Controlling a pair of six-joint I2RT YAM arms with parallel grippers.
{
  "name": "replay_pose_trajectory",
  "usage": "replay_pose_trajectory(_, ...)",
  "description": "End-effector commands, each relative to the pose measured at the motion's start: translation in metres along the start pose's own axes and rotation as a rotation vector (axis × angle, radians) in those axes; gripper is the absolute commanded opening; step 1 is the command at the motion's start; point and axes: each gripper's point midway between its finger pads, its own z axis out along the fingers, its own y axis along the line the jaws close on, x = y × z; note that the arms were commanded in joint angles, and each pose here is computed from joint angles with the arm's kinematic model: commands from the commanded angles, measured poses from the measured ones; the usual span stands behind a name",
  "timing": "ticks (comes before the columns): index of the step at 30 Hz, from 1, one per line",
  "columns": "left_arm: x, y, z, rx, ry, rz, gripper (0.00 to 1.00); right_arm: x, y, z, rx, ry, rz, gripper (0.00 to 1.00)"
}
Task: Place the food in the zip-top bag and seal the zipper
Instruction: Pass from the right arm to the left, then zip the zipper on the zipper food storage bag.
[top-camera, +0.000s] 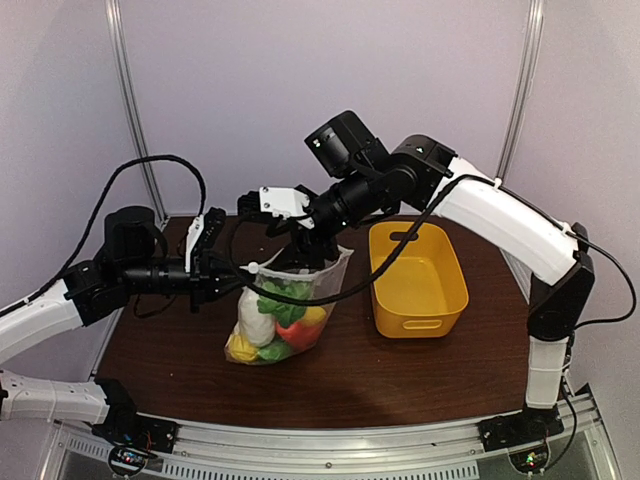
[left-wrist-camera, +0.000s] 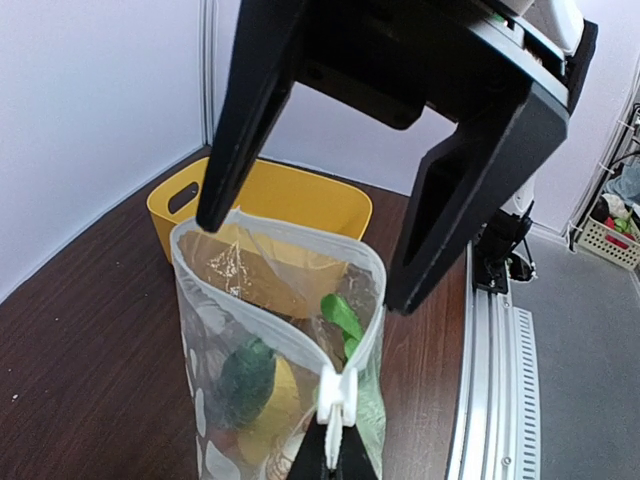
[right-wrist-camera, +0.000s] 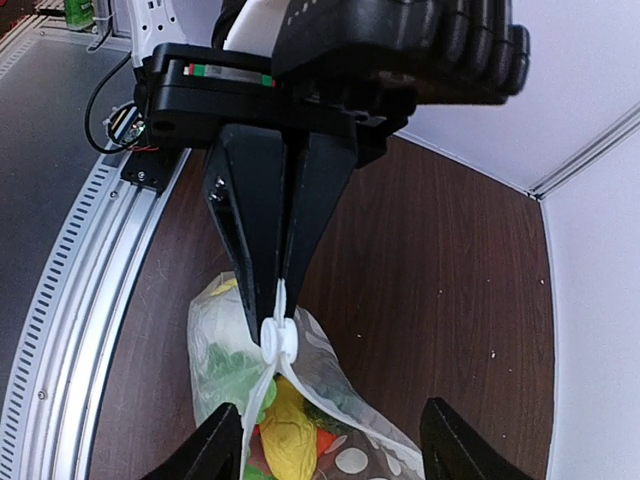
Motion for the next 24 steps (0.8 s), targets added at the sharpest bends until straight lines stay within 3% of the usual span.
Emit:
replay_pose_trajectory(1, -0.009, 0.0, 0.003, -0.011, 0.022, 0.051, 0.0, -0.018, 0.01, 0.003, -0.07, -0.082, 0.04, 0.63)
replay_pose_trajectory(15, -0.009, 0.001, 0.0, -0.046, 0.015, 0.077, 0.0, -0.007, 0.024, 0.03, -0.138, -0.067, 0.022, 0.55)
replay_pose_trajectory(24, -0.007, 0.001, -0.004, -0.058, 0.009, 0.085, 0.0, -0.01, 0.023, 0.043, -0.156, -0.09, 0.028, 0.4)
